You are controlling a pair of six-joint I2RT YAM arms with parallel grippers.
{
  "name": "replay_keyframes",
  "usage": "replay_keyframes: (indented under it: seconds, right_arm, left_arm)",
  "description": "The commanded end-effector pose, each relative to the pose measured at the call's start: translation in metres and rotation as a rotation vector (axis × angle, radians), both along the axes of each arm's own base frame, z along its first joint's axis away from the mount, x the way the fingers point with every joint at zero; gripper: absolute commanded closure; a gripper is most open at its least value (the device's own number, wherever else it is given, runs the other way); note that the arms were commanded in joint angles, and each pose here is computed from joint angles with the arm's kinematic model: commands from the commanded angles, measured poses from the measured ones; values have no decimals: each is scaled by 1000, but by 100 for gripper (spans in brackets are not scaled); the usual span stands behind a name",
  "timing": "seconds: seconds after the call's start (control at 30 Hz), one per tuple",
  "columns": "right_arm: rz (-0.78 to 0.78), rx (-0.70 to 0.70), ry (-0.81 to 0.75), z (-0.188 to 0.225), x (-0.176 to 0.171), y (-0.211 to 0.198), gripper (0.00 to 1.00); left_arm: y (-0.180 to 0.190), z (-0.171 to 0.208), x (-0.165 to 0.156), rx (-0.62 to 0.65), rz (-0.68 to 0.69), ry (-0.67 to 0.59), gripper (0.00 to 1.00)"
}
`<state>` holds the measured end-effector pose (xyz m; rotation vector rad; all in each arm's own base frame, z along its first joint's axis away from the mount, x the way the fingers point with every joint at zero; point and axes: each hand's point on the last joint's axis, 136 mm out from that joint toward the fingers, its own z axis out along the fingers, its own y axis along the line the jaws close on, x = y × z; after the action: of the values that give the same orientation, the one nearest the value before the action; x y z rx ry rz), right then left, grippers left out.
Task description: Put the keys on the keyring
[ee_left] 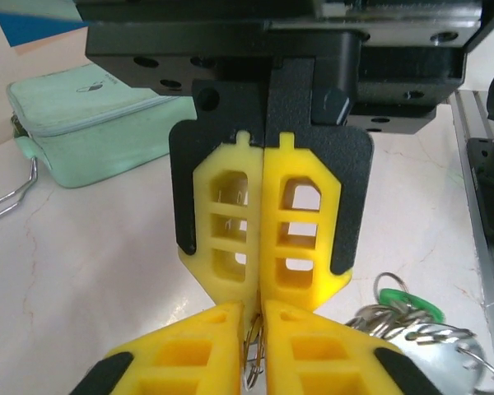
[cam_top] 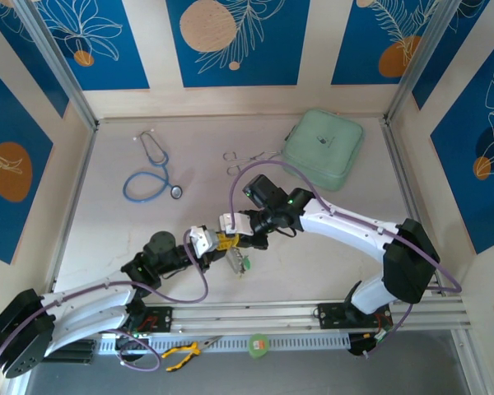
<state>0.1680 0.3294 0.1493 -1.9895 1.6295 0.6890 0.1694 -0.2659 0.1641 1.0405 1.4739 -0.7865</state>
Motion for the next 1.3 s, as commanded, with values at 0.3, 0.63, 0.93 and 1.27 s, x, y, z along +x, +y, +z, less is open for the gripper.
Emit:
replay_keyframes:
  seconds: [0.3, 0.63, 0.93, 1.27]
  right_arm:
    - [28, 131, 18, 27, -11, 3, 100]
    - [29, 96, 10, 19, -9, 4, 100]
    - [29, 89, 10, 18, -9, 5, 100]
    - [25, 92, 25, 18, -11, 4, 100]
  left_arm:
    - [0, 2, -2, -1, -12, -7, 86]
    - [-2, 12, -5, -59, -29, -19, 82]
    - [-2, 16, -7, -77, -37, -23, 81]
    - [-1, 17, -6, -68, -35, -45, 100]
